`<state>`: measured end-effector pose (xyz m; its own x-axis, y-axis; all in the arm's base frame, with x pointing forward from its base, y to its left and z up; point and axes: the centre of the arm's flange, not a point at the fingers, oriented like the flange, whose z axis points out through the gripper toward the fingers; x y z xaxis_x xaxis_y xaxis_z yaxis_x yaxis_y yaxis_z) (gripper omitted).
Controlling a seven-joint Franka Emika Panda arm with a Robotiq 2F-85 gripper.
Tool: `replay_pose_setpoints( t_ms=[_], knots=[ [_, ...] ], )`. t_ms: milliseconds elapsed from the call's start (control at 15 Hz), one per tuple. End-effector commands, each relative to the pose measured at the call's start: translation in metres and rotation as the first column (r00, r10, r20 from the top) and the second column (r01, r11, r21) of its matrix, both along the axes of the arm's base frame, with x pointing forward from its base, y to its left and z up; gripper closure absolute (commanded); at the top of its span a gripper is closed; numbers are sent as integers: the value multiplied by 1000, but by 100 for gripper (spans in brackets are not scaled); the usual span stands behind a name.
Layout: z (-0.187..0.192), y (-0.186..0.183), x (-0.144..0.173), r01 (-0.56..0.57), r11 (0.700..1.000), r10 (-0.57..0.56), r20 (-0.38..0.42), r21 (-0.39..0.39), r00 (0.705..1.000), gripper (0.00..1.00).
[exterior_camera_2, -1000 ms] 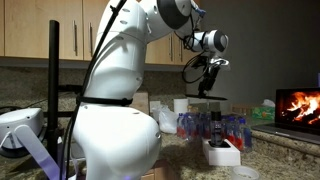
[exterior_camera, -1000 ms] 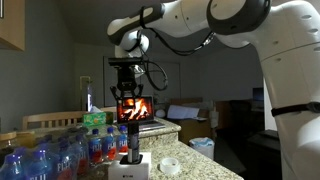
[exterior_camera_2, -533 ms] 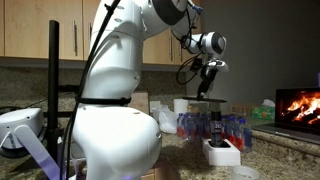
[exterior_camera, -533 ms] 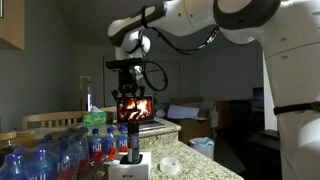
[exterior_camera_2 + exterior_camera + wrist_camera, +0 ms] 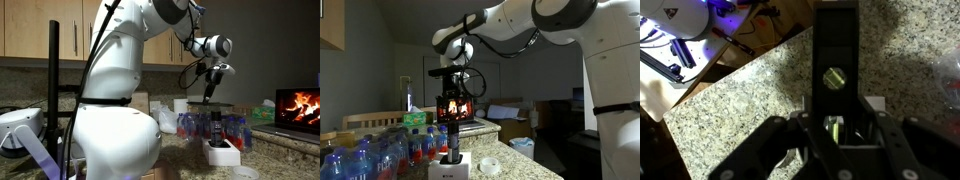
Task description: Pick up the bottle and remote, then put them on the box
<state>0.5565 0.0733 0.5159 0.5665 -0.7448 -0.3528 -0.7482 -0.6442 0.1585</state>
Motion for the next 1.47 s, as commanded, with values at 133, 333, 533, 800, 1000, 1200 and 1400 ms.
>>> replay_pose_setpoints(
  t_ms=[133, 333, 533, 800, 1000, 1200, 1400],
  knots=[
    [-5, -3, -6, 99, 994, -99, 4, -35, 995, 81],
    [-8, -4, -4, 118, 992, -118, 0, -40, 993, 81],
    [-12, -4, -1, 122, 992, -122, 2, -39, 993, 81],
    [-17, -3, 3, 125, 991, -124, 10, -39, 992, 81],
    [-19, -4, 3, 132, 990, -132, 11, -41, 991, 81],
    [-20, -6, 3, 145, 988, -144, 10, -44, 989, 81],
    [-19, -7, 4, 156, 987, -156, 11, -49, 988, 81]
  ],
)
